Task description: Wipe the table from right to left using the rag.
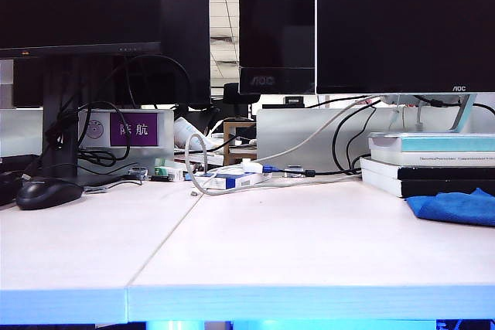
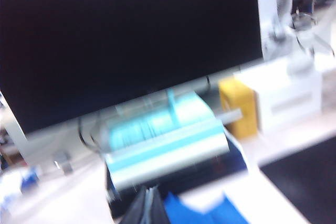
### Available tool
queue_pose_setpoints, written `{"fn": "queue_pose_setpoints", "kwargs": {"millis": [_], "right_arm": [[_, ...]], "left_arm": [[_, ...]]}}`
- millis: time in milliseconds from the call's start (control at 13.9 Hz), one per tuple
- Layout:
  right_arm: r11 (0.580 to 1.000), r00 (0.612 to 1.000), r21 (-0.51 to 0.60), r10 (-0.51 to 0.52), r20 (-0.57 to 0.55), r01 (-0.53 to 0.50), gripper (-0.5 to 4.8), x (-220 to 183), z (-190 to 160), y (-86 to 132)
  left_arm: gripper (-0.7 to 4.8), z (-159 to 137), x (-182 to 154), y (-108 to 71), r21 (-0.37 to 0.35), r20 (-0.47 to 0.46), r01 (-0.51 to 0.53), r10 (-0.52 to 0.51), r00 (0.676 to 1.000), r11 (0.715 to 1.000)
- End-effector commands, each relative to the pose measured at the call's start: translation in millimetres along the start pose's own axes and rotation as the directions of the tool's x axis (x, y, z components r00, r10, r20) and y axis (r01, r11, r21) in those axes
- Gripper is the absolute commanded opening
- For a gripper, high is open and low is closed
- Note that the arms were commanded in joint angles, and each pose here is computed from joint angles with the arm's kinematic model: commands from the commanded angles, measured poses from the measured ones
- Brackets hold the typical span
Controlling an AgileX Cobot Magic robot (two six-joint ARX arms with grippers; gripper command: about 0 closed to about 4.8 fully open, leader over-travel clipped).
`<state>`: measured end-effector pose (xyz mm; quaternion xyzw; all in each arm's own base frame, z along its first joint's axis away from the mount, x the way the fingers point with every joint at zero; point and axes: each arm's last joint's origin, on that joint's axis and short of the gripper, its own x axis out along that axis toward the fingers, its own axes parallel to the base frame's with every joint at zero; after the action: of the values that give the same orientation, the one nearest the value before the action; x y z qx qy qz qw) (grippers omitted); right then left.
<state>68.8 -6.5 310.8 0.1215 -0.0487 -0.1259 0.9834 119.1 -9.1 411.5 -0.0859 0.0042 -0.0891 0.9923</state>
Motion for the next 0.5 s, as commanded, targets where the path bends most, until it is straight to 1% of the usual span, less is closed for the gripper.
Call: {"fn": "queue_pose_setpoints", "kwargs": {"millis": [72,144,216,287,359,431,503], "right_arm": [[1.0,0.999,-0.024,0.005,0.037,-0.004,-0.06,20,42,16],[0.999,1.0,-0.038,-0.006,0.023,0.007,-0.06,29,48,20],[0.998,0.999,-0.054,-0.018,-0.029,0.016,-0.06,49,60,29],[0.997,0.997,-0.07,-0.027,-0.075,0.022,-0.06,63,67,35],[0.996,0.99,-0.091,-0.016,-0.137,0.004,-0.06,81,75,43],[0.994,0.978,-0.107,0.001,-0.207,-0.023,-0.06,100,81,51],[0.993,0.967,-0.116,0.001,-0.256,-0.031,-0.06,112,84,56]], "left_arm": [[-0.05,32,13,-13.8,-0.143,-0.204,0.291,-0.316,0.927,0.946],[-0.05,39,15,-16.1,-0.173,-0.228,0.33,-0.363,0.903,0.928],[-0.05,58,17,-21.6,-0.203,-0.243,0.412,-0.453,0.857,0.888],[-0.05,68,16,-24.2,-0.201,-0.232,0.44,-0.479,0.846,0.875],[-0.05,80,14,-27.8,-0.187,-0.207,0.479,-0.51,0.835,0.858],[-0.05,91,11,-32.7,-0.159,-0.183,0.505,-0.528,0.829,0.848],[-0.05,97,9,-35.6,-0.138,-0.173,0.524,-0.541,0.823,0.841]]}}
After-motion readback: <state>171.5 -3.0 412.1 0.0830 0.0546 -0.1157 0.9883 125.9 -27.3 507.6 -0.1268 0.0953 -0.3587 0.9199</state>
